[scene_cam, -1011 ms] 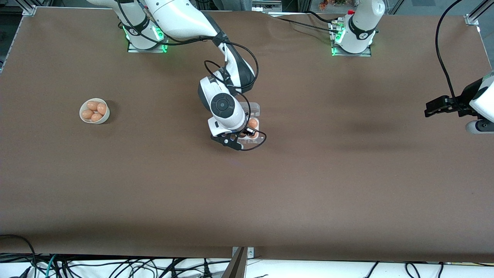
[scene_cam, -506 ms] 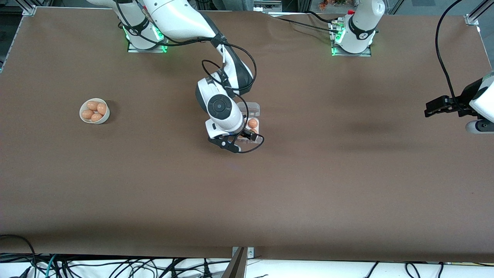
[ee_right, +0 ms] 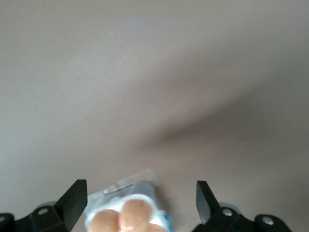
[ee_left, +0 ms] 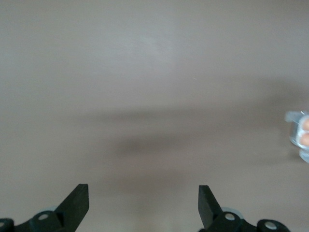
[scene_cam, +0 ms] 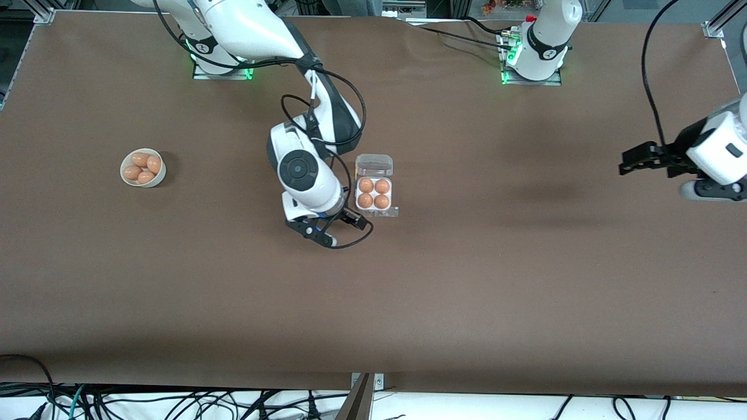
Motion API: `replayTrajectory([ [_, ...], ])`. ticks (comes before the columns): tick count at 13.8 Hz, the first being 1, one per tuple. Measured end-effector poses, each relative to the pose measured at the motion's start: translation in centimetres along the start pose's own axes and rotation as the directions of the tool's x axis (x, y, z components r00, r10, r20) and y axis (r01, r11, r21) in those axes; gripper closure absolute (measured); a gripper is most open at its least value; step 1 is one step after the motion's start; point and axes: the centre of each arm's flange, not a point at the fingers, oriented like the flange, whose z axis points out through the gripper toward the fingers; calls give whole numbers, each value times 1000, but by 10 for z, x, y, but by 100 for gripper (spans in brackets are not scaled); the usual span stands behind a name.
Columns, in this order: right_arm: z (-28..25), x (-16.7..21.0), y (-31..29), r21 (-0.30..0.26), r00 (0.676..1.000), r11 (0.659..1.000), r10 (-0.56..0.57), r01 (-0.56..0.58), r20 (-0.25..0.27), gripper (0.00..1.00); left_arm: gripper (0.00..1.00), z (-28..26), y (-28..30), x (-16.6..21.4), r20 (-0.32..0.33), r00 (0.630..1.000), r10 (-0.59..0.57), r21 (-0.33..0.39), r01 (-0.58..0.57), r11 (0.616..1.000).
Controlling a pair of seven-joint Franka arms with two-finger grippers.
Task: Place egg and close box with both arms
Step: 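Lower the egg into the empty box slot and open the right gripper, then withdraw the right gripper to the bowl while the left gripper reaches the lid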
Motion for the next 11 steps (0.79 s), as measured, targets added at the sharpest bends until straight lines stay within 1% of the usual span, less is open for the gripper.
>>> replayTrajectory([
  [2, -18, 21, 22, -51, 999, 998, -45, 46, 18, 0, 0, 6, 38, -5, 43, 998, 48, -22, -47, 999],
  [3, -27, 34, 34, -71, 998, 996, -61, 63, 24, 0, 0, 10, 58, -7, 60, 997, 55, -46, -52, 998],
  [5, -43, 59, 60, -103, 994, 989, -99, 103, 41, 0, 0, 21, 100, -10, 106, 994, 41, -126, -27, 992],
  [7, -54, 86, 85, -117, 989, 983, -138, 143, 53, 0, 1, 33, 134, -11, 170, 985, 4, -221, 35, 975],
  [8, -58, 100, 98, -117, 987, 980, -152, 158, 60, 0, 7, 40, 148, -11, 210, 978, -12, -249, 66, 966],
  [9, -60, 112, 111, -118, 985, 979, -158, 166, 73, 0, 19, 49, 164, -14, 256, 966, -20, -254, 87, 963],
  [11, -68, 134, 136, -107, 985, 982, -142, 152, 98, 0, 42, 74, 199, -20, 333, 943, -12, -225, 92, 970],
])
